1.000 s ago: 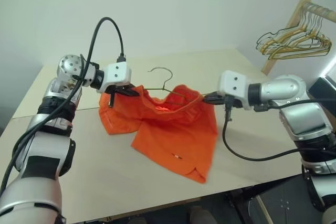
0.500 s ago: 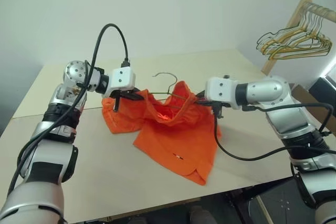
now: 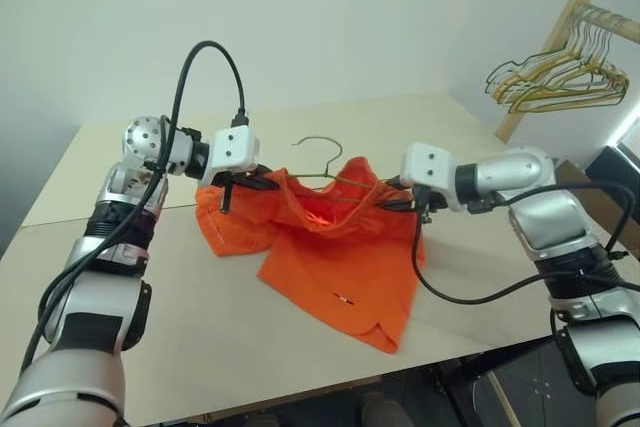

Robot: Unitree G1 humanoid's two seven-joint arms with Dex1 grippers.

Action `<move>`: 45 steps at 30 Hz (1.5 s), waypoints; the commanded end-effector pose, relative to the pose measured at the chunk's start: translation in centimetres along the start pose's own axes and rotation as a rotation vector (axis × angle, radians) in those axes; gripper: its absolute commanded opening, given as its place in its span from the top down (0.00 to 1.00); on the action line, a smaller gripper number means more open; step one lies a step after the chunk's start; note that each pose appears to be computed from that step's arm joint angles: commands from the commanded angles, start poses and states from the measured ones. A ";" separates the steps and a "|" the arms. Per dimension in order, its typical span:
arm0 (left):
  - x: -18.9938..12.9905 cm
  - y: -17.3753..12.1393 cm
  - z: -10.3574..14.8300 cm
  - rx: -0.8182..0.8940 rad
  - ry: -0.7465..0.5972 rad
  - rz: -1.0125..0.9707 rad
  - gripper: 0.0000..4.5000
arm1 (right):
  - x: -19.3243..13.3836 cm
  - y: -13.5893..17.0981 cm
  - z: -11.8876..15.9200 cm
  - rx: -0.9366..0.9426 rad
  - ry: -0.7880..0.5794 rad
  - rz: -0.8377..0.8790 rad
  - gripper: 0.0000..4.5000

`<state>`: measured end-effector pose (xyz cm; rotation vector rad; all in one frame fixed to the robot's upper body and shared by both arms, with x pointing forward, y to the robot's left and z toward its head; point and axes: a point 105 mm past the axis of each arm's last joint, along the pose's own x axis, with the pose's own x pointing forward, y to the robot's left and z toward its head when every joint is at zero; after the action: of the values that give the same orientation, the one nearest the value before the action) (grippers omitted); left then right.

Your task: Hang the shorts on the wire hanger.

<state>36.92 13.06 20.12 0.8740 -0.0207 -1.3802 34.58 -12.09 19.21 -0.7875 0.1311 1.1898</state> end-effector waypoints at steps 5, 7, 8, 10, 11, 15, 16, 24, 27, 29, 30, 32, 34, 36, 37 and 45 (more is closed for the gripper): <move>-0.3 0.7 2.8 0.054 -0.137 0.023 1.00 | -0.9 -1.0 1.7 0.081 -0.094 0.028 0.63; -0.3 0.7 2.5 0.056 -0.118 0.027 1.00 | -0.9 -0.9 1.5 0.088 -0.089 0.035 0.67; -0.3 0.6 2.3 0.057 -0.108 0.028 1.00 | -0.9 -0.9 1.5 0.097 -0.087 0.036 0.72; -0.4 0.6 1.9 0.054 -0.099 0.039 1.00 | -1.0 -0.9 1.3 0.109 -0.079 0.037 0.84; -0.4 0.6 1.9 0.052 -0.102 0.043 1.00 | -1.0 -0.8 1.2 0.114 -0.076 0.037 0.90; -0.5 0.7 1.8 0.009 -0.140 0.048 0.86 | -0.9 -0.8 0.9 0.111 -0.064 0.027 1.00; -0.6 0.9 1.7 -0.004 -0.137 0.055 0.83 | -0.9 -0.7 0.9 0.110 -0.066 0.024 1.00; -1.7 1.0 -1.1 -0.057 -0.030 0.081 0.29 | -2.1 -0.6 0.3 0.117 -0.051 -0.012 1.00; -2.1 1.3 -1.4 -0.066 -0.022 0.111 0.08 | -3.0 -0.4 0.2 0.134 -0.050 -0.024 1.00; -2.6 1.8 -1.4 -0.072 -0.033 0.149 0.00 | -3.9 -0.3 0.2 0.162 -0.049 -0.042 1.00; -2.8 2.0 -1.2 -0.073 -0.048 0.160 0.00 | -4.3 -0.3 0.1 0.178 -0.043 -0.053 1.00; -3.1 2.5 -0.4 -0.075 -0.101 0.197 0.00 | -5.1 -0.4 -0.2 0.211 -0.024 -0.088 1.00; -3.5 3.1 0.5 -0.068 -0.161 0.256 0.00 | -6.0 -0.6 -0.6 0.274 -0.003 -0.142 1.00; -3.8 3.4 1.4 -0.078 -0.214 0.299 0.00 | -7.0 -0.9 -1.0 0.339 0.007 -0.217 1.00; -3.9 3.4 1.9 -0.078 -0.248 0.307 0.00 | -7.5 -1.0 -1.3 0.378 0.016 -0.254 1.00; -3.9 2.4 4.9 -0.148 -0.418 0.379 0.00 | -12.3 -1.3 -4.3 0.631 0.168 -0.584 1.00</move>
<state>36.29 13.89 24.73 0.4215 -0.3093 -1.1861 32.39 -22.58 20.56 -0.3273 0.4001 0.6162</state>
